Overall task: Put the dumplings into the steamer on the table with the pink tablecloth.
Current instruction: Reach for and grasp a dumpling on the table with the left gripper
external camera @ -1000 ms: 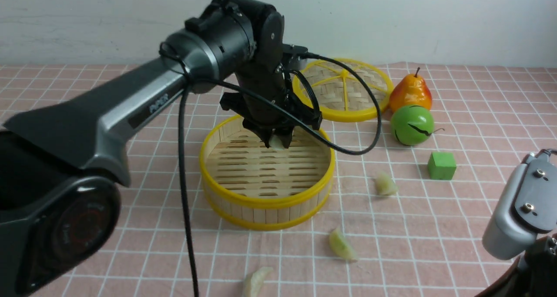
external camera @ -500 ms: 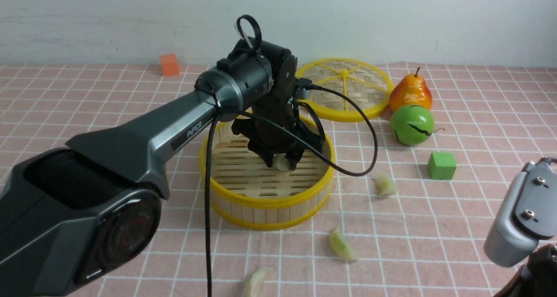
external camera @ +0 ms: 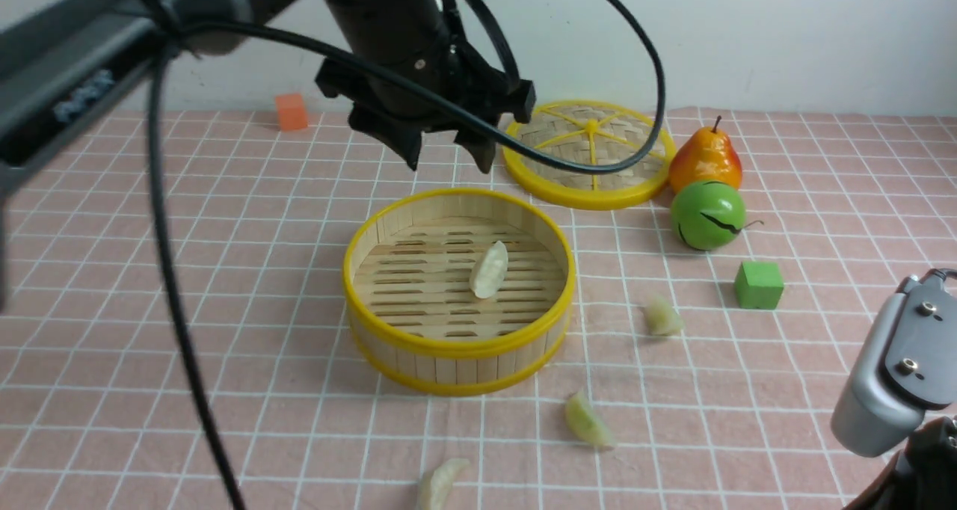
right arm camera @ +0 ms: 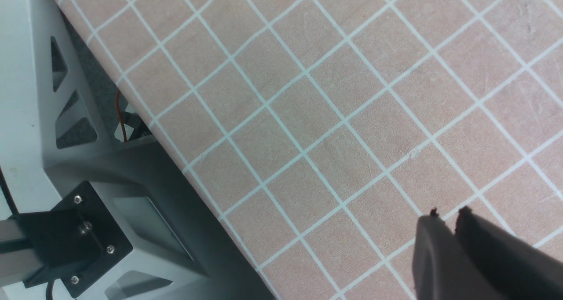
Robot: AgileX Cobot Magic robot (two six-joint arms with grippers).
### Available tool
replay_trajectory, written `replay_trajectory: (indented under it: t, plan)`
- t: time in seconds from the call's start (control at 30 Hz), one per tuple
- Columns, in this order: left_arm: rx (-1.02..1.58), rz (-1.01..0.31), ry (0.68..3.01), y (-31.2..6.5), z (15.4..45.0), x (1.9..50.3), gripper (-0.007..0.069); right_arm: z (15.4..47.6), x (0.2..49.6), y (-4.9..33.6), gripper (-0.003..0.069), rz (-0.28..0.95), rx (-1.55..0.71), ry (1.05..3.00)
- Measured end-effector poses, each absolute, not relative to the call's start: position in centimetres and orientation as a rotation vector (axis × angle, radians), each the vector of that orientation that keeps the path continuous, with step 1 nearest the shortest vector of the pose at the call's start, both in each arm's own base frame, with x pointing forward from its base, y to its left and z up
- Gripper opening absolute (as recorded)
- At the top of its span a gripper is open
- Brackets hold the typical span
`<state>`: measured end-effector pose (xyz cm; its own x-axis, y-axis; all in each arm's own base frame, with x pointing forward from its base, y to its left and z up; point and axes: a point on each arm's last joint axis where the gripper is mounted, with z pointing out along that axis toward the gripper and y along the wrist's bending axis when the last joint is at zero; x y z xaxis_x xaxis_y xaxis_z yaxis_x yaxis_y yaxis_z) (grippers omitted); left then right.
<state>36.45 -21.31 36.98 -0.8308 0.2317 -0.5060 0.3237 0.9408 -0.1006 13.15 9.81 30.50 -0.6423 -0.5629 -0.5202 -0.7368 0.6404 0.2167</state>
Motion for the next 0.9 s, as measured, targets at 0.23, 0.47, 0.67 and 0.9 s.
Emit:
replay_trajectory:
  t: [0.23,0.47,0.67,0.9]
  plan:
    - [0.406,-0.171,2.833,-17.7,32.7,30.0,0.0505,30.6,13.4,9.9,0.0074,0.575,-1.007,2.432]
    - [0.375,-0.160,3.088,-17.0,25.8,26.6,0.0505,30.7,13.7,9.9,0.0076,0.564,-0.981,2.403]
    - [0.465,-0.228,2.968,-20.3,24.3,25.0,0.0505,30.7,13.7,9.9,0.0082,0.565,-0.979,2.403]
    - [0.550,-0.192,2.808,-23.0,22.9,25.5,0.0501,30.7,13.7,9.9,0.0084,0.565,-0.979,2.403]
